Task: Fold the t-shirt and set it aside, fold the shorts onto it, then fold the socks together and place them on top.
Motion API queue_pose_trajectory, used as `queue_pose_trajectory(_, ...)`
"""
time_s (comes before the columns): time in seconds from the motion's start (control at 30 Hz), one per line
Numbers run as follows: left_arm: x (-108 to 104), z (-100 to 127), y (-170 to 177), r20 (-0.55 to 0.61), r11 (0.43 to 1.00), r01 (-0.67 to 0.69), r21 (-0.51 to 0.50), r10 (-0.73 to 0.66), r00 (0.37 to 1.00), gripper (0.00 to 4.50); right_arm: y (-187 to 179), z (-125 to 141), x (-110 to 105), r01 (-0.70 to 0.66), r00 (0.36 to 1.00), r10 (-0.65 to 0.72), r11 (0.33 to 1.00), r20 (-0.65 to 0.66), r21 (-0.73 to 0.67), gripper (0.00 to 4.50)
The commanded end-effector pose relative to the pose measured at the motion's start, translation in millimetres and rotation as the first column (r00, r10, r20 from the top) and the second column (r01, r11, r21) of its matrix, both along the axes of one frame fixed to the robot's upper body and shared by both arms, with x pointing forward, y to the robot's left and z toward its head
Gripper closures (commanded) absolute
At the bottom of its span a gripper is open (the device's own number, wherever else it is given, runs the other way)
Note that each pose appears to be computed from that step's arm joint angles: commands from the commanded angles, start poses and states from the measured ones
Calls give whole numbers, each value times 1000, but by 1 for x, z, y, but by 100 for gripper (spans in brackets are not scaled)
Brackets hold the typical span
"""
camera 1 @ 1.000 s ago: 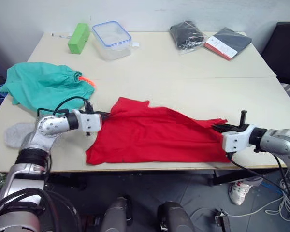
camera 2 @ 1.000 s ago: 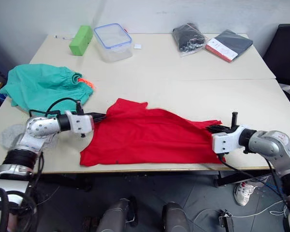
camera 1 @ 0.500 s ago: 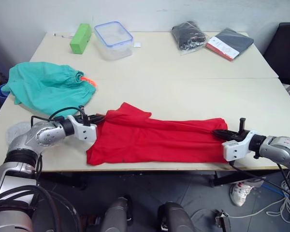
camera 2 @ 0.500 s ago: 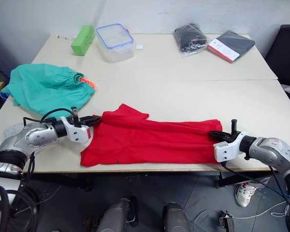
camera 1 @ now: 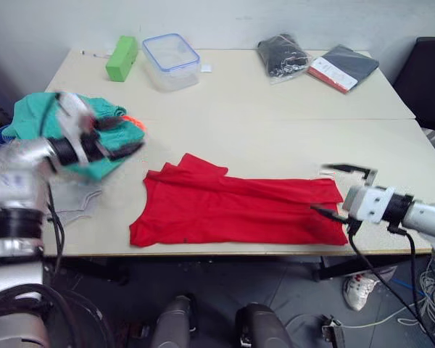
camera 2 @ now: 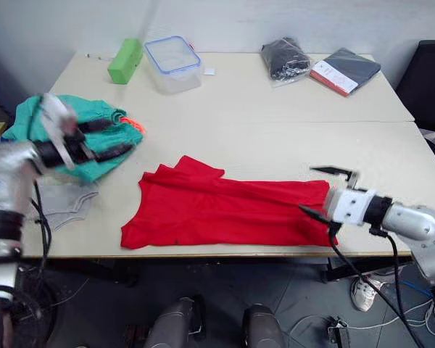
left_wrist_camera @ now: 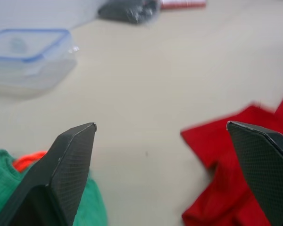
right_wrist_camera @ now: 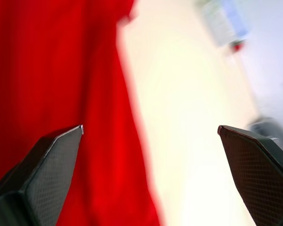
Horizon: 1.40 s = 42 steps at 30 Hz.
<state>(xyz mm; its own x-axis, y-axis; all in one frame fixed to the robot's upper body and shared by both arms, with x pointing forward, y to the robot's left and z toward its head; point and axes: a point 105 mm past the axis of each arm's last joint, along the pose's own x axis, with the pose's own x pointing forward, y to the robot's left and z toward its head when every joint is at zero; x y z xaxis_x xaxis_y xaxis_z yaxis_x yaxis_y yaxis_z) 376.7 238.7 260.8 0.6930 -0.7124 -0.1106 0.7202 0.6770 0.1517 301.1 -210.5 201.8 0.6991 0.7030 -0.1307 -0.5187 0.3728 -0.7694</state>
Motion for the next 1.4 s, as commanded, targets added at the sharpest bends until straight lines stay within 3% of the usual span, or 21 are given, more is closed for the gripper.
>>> queue_pose_trajectory(0.03,5,-41,-17,-243,998,43,38,-33,969,1,24,25,-9,-29,996,44,984,-83,174,0)
queue_pose_trajectory(0.17,30,-68,-45,-396,998,1,62,24,918,1,60,25,-31,-117,961,170,965,-219,235,0)
queue_pose_trajectory(0.27,44,-74,-70,-447,999,-9,34,23,894,1,79,27,-39,-143,942,220,947,-255,289,0)
queue_pose_trajectory(0.5,62,-81,-106,-471,999,-35,6,33,882,1,95,22,-45,-132,930,231,936,-287,328,0)
queue_pose_trajectory(0.6,65,-89,-109,-475,997,-54,50,72,877,1,96,20,-45,-113,932,217,935,-290,335,0)
queue_pose_trajectory(0.67,66,-102,-108,-468,989,-53,138,113,876,1,96,19,-45,-102,934,207,936,-291,338,0)
queue_pose_trajectory(0.73,65,-109,-113,-480,989,-46,144,110,871,1,96,19,-46,-94,936,199,936,-291,339,0)
queue_pose_trajectory(0.87,63,-113,-132,-480,993,16,118,43,876,91,95,16,-48,-76,936,183,939,-299,336,0)
queue_pose_trajectory(1.1,62,-115,-134,-475,994,26,108,29,879,308,91,5,-52,-43,932,148,952,-331,304,0)
queue_pose_trajectory(1.23,64,-101,-135,-443,999,36,31,-18,896,431,90,-1,-53,-28,925,140,952,-353,304,0)
queue_pose_trajectory(1.33,53,-73,-139,-386,976,202,-80,-217,897,444,88,-5,-51,-15,921,130,954,-367,300,0)
queue_pose_trajectory(1.4,37,-59,-137,-354,928,355,-112,-372,858,444,87,-7,-50,-8,920,125,954,-372,300,0)
